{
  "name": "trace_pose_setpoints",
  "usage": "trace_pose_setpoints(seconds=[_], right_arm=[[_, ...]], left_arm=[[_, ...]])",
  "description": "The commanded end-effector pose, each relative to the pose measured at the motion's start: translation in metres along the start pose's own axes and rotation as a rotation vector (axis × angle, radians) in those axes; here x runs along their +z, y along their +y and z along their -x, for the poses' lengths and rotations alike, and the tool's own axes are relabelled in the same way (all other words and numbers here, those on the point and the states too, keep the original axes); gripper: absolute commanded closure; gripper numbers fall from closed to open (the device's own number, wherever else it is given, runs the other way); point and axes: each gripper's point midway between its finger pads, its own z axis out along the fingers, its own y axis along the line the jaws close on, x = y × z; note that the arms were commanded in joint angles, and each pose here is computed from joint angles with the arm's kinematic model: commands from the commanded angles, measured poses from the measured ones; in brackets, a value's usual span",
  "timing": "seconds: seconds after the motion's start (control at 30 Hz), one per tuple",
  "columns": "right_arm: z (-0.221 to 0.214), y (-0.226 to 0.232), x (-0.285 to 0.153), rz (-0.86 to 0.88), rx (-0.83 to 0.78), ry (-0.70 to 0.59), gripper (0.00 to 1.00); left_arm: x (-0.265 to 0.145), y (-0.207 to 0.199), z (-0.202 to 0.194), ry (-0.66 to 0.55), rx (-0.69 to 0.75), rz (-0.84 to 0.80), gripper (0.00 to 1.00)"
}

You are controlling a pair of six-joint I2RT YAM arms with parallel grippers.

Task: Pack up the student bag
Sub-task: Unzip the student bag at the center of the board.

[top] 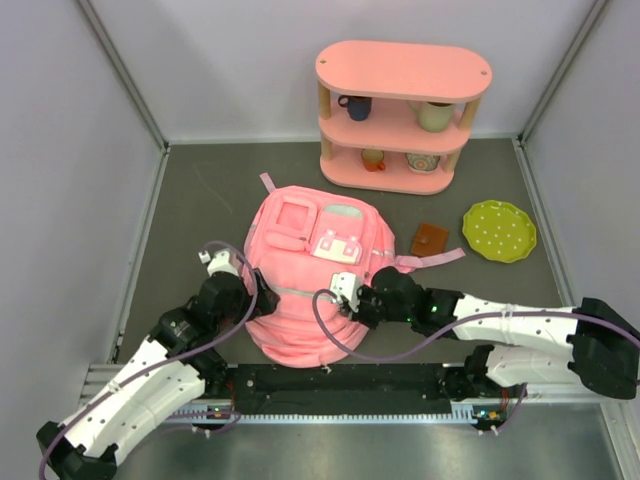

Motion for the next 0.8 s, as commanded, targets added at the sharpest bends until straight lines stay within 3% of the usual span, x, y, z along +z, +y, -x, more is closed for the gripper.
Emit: trace_pose_setpoints(seconds=[0.0, 0.1, 0.3, 0.4, 0.77], right_arm=[[0.041, -0.001, -0.008, -0.116, 0.104, 0.043, 1.0], [0.036, 0.004, -0.008, -0.201, 0.163, 0.145, 1.0], [0.049, 0.031, 0.011, -0.281, 0.236, 0.169, 1.0], [0.063, 0.047, 0.022, -0.309, 0.254, 0.153, 1.0], [0.101, 0.055, 0.05, -0.381, 0.615, -0.006, 1.0]], left_arm=[[-0.002, -0.024, 0.01, -0.034, -0.075, -0.104, 0.02], [-0.003, -0.024, 0.009, -0.036, -0.099, -0.109, 0.02], [-0.005, -0.026, 0.007, -0.042, -0.148, -0.141, 0.02], [-0.005, -0.028, 0.008, -0.052, -0.157, -0.154, 0.02], [-0.009, -0.032, 0.013, -0.09, -0.205, -0.193, 0.02]])
